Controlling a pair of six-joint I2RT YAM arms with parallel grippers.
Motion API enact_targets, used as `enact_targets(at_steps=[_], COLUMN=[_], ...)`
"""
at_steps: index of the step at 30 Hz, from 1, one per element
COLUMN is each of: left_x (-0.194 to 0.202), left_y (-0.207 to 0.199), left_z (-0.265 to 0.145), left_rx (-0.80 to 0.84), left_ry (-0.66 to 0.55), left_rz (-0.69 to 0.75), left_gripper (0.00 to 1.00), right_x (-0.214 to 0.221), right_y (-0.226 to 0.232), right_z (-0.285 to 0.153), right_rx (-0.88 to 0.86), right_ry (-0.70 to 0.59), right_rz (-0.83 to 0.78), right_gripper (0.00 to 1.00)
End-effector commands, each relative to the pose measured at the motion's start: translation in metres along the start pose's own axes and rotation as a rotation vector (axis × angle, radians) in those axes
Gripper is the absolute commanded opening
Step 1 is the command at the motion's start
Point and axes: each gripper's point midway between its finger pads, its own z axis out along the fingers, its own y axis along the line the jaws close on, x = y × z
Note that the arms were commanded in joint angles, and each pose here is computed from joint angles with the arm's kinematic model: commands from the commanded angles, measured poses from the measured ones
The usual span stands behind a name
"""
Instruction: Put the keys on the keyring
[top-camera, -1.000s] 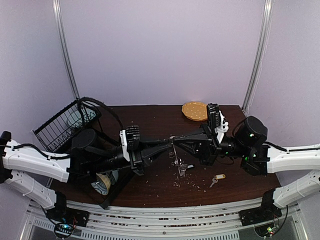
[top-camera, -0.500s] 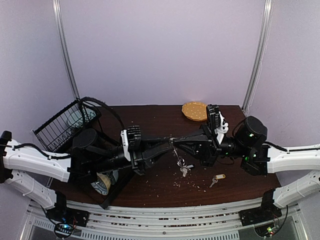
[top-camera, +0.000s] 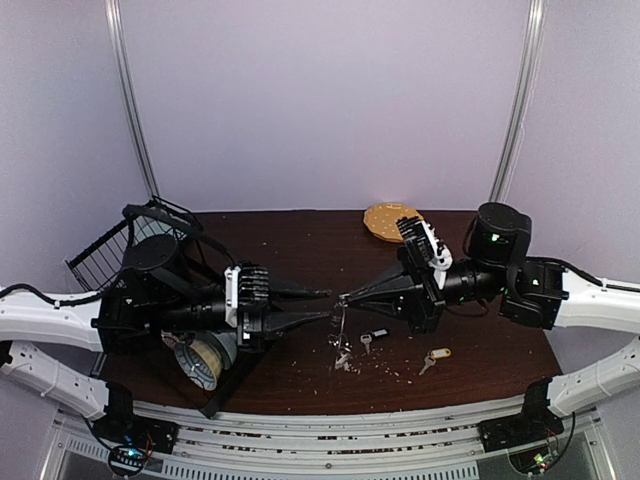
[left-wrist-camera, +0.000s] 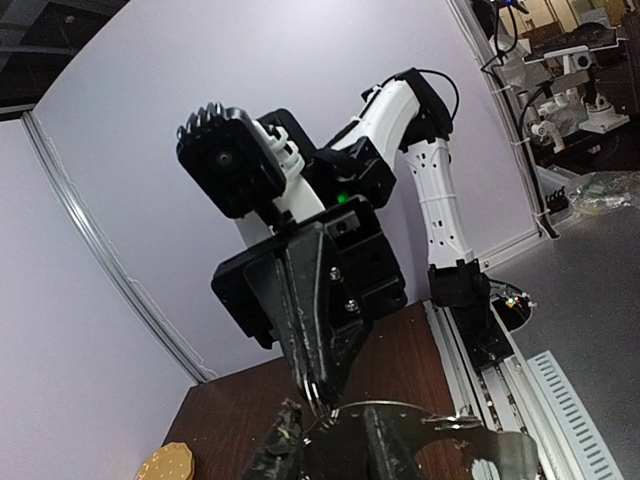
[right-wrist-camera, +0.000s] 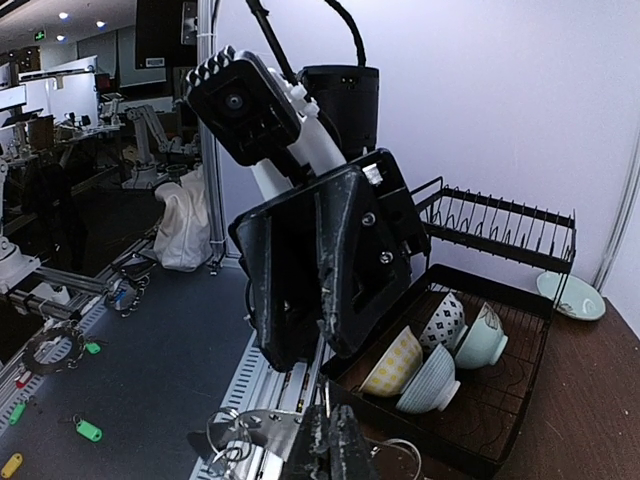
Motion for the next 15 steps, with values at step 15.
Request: enact_targets(at_steps=[15], left_x=[-0.007], left_y=[0.021], left_z=[0.014], left_rx=[-0.141], left_ry=[-0.155], left_rz=[-0.068], left_gripper=[0.23], right_x=[-0.028], right_y=[-0.015], right_z=[0.001], right_rx=[0.061], right_ry=[-0.284], right_rz=[0.09], right_gripper=[0.0])
